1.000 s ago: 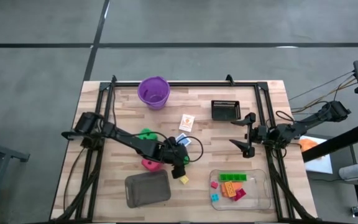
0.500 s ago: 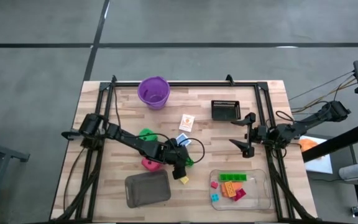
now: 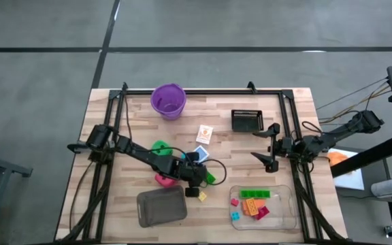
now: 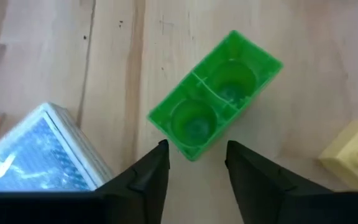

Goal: Pick & Place Toys
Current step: Put the large green game piece into the transparent bin

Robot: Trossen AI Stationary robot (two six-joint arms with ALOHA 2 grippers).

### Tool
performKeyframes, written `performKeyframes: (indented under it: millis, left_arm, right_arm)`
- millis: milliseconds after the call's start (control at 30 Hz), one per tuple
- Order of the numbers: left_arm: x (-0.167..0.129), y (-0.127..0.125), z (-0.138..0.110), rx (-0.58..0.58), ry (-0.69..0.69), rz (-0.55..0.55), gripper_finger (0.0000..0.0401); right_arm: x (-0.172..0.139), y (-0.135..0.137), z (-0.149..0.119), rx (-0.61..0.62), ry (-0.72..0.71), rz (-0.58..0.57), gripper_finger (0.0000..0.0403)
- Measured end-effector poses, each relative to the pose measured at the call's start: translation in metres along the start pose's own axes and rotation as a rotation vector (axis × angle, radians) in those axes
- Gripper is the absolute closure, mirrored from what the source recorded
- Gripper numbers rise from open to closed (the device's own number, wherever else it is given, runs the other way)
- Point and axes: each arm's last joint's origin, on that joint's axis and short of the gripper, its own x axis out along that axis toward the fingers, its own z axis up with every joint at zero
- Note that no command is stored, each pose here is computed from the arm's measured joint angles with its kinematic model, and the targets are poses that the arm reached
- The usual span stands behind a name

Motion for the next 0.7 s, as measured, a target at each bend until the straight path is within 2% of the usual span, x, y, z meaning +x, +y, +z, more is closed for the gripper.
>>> performKeyframes:
  millis: [133,433,533,700]
  left_arm:
    - [-0.001,0.001,0.002,0.058,-0.010,0.022,0.0190]
    - [-0.002,0.002,0.005,0.101,-0.023,0.057,0.0050]
    - [-0.002,0.002,0.009,0.143,-0.055,0.073,0.0026]
    - [-0.001,0.000,0.018,0.182,-0.110,0.049,0.0018]
  right_arm:
    - [0.000,0.000,0.000,0.000,0.000,0.000,0.0040]
    - [0.000,0.000,0.000,-0.001,0.002,0.000,0.0040]
    - [0.000,0.000,0.000,-0.001,0.002,0.000,0.0040]
    - [0.000,0.000,0.000,-0.001,0.003,0.000,0.0040]
